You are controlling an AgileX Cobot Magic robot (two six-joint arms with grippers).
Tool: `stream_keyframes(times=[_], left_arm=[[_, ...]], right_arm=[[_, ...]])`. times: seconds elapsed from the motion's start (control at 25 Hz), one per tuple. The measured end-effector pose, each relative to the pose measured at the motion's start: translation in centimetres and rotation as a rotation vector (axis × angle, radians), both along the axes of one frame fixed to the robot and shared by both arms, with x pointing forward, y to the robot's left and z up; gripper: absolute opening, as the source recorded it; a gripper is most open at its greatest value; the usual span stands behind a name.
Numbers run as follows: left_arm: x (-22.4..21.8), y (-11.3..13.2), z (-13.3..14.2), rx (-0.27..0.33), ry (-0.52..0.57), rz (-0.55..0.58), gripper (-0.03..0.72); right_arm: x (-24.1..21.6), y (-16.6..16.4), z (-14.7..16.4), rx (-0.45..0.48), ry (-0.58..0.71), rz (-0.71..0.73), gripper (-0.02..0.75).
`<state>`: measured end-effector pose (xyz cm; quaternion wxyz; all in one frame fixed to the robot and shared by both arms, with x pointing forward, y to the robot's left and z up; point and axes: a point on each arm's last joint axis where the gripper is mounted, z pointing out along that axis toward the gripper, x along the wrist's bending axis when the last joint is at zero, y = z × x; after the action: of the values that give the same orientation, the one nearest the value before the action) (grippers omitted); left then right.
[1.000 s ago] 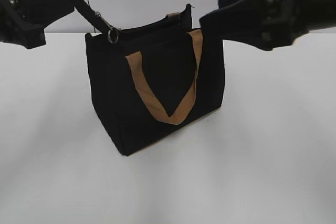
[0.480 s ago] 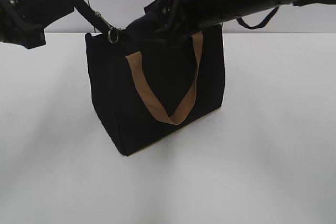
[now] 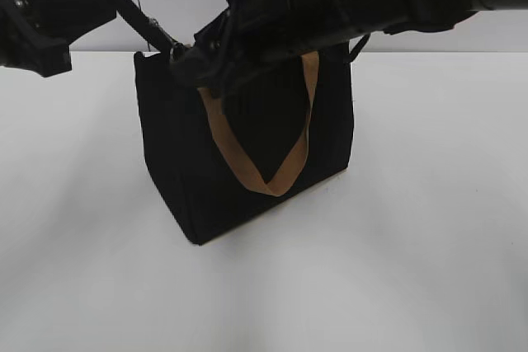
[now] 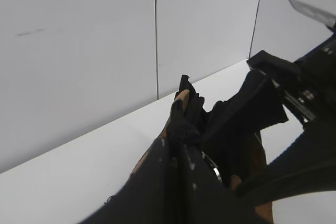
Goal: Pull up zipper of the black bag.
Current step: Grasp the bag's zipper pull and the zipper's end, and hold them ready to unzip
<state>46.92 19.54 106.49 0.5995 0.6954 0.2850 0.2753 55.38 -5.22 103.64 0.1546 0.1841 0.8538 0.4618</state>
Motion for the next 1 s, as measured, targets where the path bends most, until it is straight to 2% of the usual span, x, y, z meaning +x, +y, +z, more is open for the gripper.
stream_keyframes(times=[0.36, 0.76, 1.0], left_arm=[[0.0, 0.0, 0.0, 0.000, 0.000, 0.001, 0.010], [0.0, 0.0, 0.0, 0.000, 0.000, 0.001, 0.010], [0.1, 0.1, -0.1, 0.008, 0.006, 0.012, 0.010]], right_arm=[[0.5, 1.3, -0.2, -0.014, -0.055, -0.025, 0.411], [0.1, 1.5, -0.2, -0.009, -0.031, 0.015, 0.407], [-0.4, 1.8, -0.3, -0.002, 0.003, 0.068, 0.296]])
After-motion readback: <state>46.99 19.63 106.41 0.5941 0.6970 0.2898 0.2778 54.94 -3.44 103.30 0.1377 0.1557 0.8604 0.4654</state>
